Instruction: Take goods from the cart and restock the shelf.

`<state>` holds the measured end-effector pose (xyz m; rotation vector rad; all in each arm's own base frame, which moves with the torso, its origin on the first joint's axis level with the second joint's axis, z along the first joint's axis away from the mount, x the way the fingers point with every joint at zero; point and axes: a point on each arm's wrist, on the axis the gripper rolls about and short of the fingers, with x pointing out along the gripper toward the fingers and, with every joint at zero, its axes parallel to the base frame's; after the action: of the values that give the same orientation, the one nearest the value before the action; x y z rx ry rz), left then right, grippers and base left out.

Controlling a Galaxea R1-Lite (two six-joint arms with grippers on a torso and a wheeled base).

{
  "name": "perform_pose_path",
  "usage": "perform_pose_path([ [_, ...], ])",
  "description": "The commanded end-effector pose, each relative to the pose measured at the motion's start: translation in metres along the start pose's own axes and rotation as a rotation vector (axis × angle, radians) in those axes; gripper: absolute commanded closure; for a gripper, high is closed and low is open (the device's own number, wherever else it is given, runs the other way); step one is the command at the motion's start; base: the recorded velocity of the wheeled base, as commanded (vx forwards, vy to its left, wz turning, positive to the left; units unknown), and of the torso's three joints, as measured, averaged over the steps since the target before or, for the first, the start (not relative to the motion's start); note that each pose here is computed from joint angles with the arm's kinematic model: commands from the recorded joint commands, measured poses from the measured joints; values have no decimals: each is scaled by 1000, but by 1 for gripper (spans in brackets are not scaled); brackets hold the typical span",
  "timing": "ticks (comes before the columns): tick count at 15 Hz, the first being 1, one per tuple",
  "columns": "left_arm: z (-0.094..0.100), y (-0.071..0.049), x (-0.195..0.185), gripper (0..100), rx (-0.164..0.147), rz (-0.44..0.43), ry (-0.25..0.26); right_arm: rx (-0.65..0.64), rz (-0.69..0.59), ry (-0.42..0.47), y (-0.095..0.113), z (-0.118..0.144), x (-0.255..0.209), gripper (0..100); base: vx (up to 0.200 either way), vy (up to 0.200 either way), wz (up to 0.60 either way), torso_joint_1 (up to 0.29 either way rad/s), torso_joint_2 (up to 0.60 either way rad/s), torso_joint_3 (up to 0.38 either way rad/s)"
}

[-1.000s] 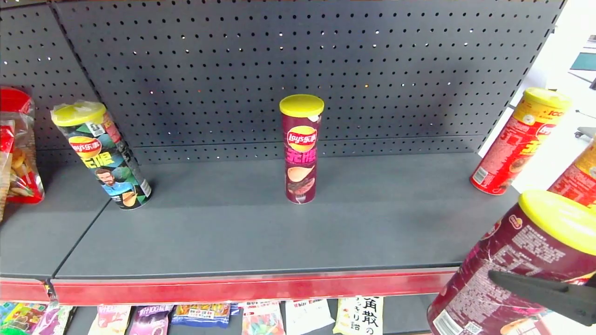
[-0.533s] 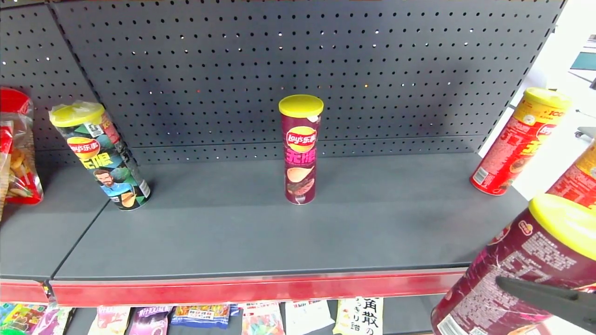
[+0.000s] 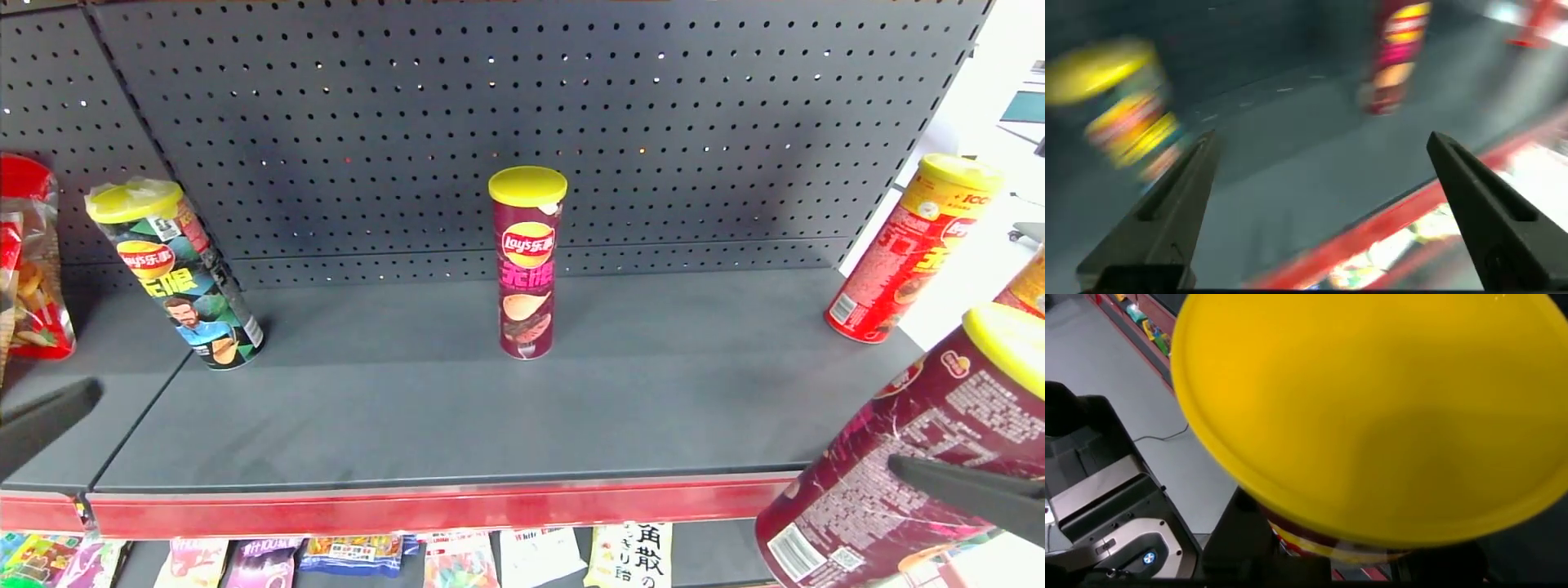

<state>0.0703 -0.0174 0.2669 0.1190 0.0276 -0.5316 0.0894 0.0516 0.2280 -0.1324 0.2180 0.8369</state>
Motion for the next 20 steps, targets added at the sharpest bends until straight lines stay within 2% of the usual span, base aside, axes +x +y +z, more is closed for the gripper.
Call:
perform_pose_path([
  [1, 14, 16, 121, 0, -46, -407, 141, -4, -3, -13, 0, 4, -1, 100, 0, 0, 0, 0, 0, 0],
  [2, 9, 16, 140, 0, -54, -455, 162, -6, -7, -18, -1, 6, -1, 100, 0, 0, 0, 0, 0, 0],
  [3, -2, 17, 171, 0, -15, -496, 171, -10, -9, -28, -1, 11, -2, 100, 0, 0, 0, 0, 0, 0],
  [4, -8, 18, 181, 0, -1, -506, 174, -10, -13, -29, -2, 12, -1, 100, 0, 0, 0, 0, 0, 0],
  [5, -14, 21, 204, 0, 18, -535, 156, -12, -16, -34, -2, 15, -1, 100, 0, 0, 0, 0, 0, 0],
  [7, -18, 22, 228, 0, 27, -555, 152, -14, -22, -38, -2, 17, -2, 100, 0, 0, 0, 0, 0, 0],
  [9, -20, 26, 248, 0, 81, -563, 136, -14, -35, -36, -3, 16, -2, 100, 0, 0, 0, 0, 0, 0],
  [10, -20, 29, 262, 0, 93, -573, 126, -14, -37, -36, -2, 16, -2, 100, 0, 0, 0, 0, 0, 0],
  [14, -17, 36, 296, 0, 110, -578, 89, -14, -51, -36, -3, 17, -2, 100, 0, 0, 0, 0, 0, 0],
  [20, -20, 27, 323, 0, 109, -662, 62, -12, -61, -30, -3, 16, -1, 100, 0, 0, 0, 0, 0, 0],
])
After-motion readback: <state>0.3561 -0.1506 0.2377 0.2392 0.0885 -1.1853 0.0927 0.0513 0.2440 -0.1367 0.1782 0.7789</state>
